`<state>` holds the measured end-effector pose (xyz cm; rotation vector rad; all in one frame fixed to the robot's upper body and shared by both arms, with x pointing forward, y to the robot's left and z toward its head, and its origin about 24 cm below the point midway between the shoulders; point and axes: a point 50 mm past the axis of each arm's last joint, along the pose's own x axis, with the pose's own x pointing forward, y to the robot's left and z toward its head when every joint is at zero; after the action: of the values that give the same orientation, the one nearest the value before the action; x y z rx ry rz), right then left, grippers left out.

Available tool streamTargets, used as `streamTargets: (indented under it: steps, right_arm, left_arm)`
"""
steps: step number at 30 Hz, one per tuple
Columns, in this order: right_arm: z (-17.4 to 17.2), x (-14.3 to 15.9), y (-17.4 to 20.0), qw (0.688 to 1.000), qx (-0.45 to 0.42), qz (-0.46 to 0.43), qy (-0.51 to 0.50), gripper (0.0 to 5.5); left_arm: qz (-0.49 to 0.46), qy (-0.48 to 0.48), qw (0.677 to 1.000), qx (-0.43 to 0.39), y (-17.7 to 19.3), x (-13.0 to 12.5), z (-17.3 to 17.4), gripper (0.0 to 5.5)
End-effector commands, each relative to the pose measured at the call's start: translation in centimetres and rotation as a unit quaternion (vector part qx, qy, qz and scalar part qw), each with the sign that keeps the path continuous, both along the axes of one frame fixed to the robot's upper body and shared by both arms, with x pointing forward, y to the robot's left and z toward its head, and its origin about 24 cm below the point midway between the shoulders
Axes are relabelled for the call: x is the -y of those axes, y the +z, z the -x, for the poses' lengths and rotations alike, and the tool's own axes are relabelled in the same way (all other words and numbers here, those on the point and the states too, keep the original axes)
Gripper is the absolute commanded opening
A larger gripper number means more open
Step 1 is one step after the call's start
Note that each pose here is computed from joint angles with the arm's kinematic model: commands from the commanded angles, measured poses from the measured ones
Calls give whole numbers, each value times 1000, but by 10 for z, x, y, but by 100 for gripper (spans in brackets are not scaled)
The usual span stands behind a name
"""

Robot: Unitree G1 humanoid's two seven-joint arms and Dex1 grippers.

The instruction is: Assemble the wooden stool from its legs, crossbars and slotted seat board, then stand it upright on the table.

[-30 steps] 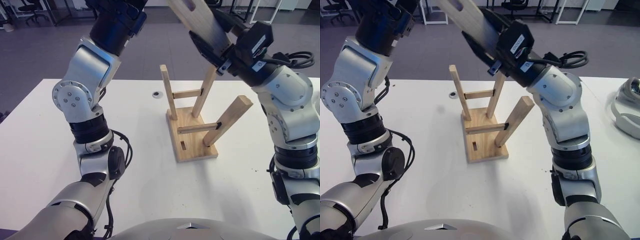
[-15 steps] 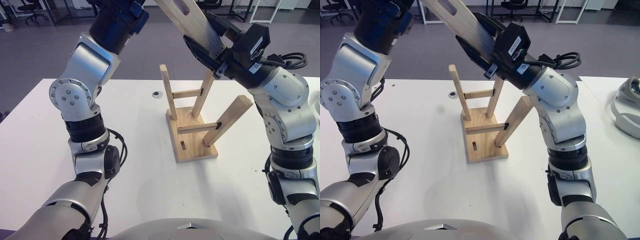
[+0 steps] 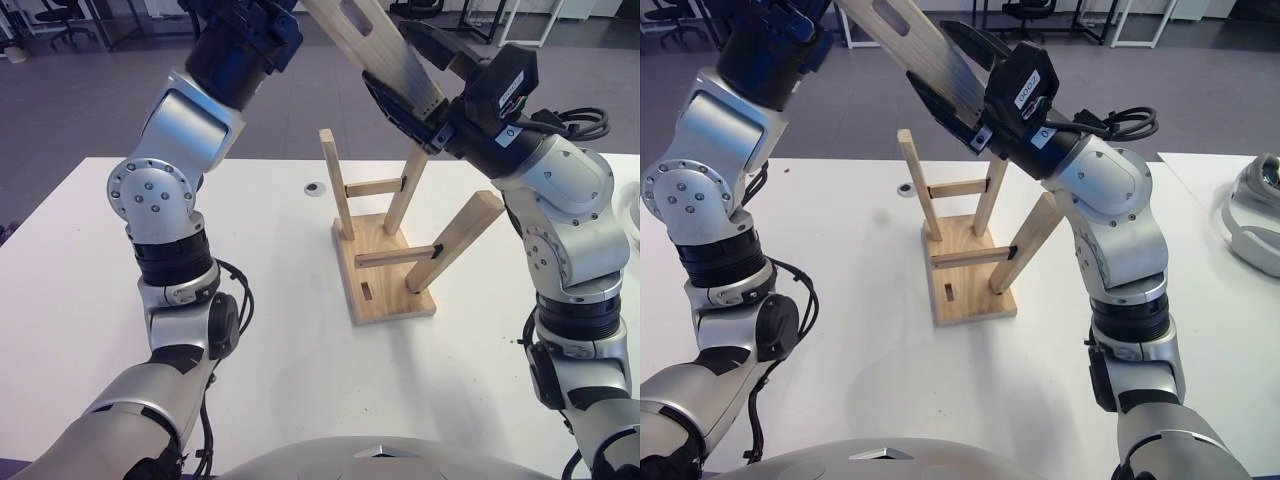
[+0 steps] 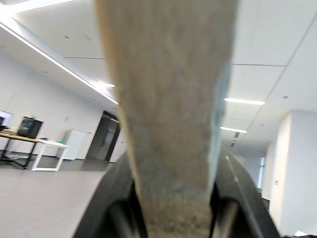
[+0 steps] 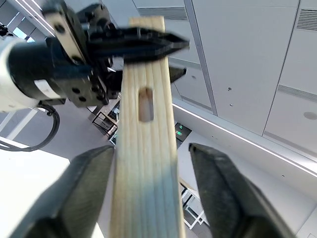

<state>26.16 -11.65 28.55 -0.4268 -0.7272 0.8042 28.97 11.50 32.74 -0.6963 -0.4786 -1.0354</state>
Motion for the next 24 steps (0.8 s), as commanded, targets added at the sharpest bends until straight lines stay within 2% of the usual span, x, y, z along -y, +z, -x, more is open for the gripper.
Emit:
streamTargets:
  steps: [1, 3, 4, 6, 7, 9, 11, 13, 16, 19, 24]
  right_arm:
    - [2, 19, 31, 991, -17, -131, 3, 364]
    - [-3, 50, 48, 973, -41, -223, -32, 410]
    - [-11, 71, 42, 963, -77, -245, -78, 431]
    - [-27, 107, 7, 935, -181, -259, -163, 434]
    - [-34, 122, -20, 906, -250, -280, -197, 434]
    - [-33, 135, -78, 863, -352, -267, -245, 434]
    - [-26, 133, -125, 843, -410, -201, -284, 434]
    - [-17, 122, -184, 829, -458, -84, -311, 434]
    - [0, 113, -241, 820, -469, 57, -322, 434]
    - [14, 105, -263, 824, -472, 106, -296, 434]
    - [19, 77, -259, 860, -442, 134, -216, 434]
  left_arm:
    - [13, 53, 999, -5, 2, -28, -3, 103]
    - [27, 68, 997, -27, -9, -43, 2, 103]
    - [25, 78, 996, -47, -22, -53, 8, 103]
    - [13, 108, 990, -90, -49, -71, 21, 103]
    - [4, 129, 985, -115, -63, -79, 28, 103]
    - [-17, 160, 973, -167, -92, -82, 39, 103]
    - [-27, 172, 960, -219, -120, -74, 46, 103]
    - [-44, 190, 939, -283, -154, -59, 51, 103]
    - [-27, 216, 912, -348, -184, -44, 60, 103]
    - [0, 245, 895, -373, -194, -43, 61, 103]
    - [10, 284, 870, -402, -208, -45, 57, 103]
